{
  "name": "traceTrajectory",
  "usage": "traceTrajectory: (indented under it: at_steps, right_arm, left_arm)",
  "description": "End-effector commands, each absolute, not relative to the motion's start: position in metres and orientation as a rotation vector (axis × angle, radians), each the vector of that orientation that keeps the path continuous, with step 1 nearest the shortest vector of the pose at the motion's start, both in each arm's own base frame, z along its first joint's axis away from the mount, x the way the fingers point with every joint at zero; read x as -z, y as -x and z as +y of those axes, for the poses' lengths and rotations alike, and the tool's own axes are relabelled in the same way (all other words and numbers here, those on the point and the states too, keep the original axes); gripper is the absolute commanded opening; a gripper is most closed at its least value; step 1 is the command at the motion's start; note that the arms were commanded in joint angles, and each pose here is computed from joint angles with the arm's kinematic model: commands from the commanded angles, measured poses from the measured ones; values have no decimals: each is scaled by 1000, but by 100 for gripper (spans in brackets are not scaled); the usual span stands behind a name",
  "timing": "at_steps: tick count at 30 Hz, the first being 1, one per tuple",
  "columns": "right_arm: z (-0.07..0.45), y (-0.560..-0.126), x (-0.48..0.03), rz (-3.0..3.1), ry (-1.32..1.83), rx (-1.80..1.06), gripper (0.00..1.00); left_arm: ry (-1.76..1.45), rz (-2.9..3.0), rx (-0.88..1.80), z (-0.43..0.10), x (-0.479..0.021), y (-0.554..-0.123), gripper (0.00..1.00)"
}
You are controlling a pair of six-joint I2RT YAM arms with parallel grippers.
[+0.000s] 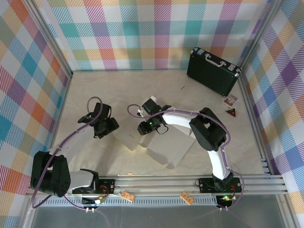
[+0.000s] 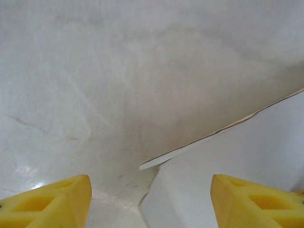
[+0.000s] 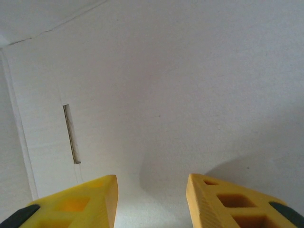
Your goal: Fold the paper box
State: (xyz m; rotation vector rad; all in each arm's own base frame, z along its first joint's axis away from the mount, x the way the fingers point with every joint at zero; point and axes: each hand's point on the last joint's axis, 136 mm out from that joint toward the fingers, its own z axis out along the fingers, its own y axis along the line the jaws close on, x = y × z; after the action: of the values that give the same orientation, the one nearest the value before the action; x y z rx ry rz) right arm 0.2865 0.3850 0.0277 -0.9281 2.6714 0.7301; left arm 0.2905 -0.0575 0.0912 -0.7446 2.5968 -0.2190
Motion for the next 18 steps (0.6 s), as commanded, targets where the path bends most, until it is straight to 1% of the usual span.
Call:
traceTrajectory:
  at_steps: [1, 3, 6, 9, 11, 13, 15, 16, 18]
  right_arm:
    - [371, -271, -5, 2726, 985, -681, 45]
    - [369, -271, -4, 2724, 992, -673, 45]
    - [367, -270, -1, 2732, 996, -656, 46]
    - [363, -270, -2, 2729, 996, -633, 47]
    - [362, -271, -3, 2716, 1001, -626, 47]
    - [362, -271, -3, 2715, 1000, -620, 47]
    - [361, -271, -2, 2726, 998, -613, 47]
    - [361, -271, -3, 2726, 1000, -615, 47]
    - [360, -271, -3, 2729, 997, -615, 47]
  left_arm:
    - [713, 2644, 186, -58, -87, -299, 67]
    - [698, 2688, 187, -62, -76, -303, 66]
    - [691, 2741, 248, -74, -63, -305, 59]
    - [731, 2725, 250, -70, -60, -293, 59]
    - [762, 2676, 186, -56, -70, -281, 61]
    - [783, 2603, 130, -39, -92, -262, 62]
    - [752, 2524, 201, -37, -112, -243, 68]
    - [746, 2502, 245, -38, -116, -234, 68]
    - [776, 2506, 326, -43, -114, -219, 61]
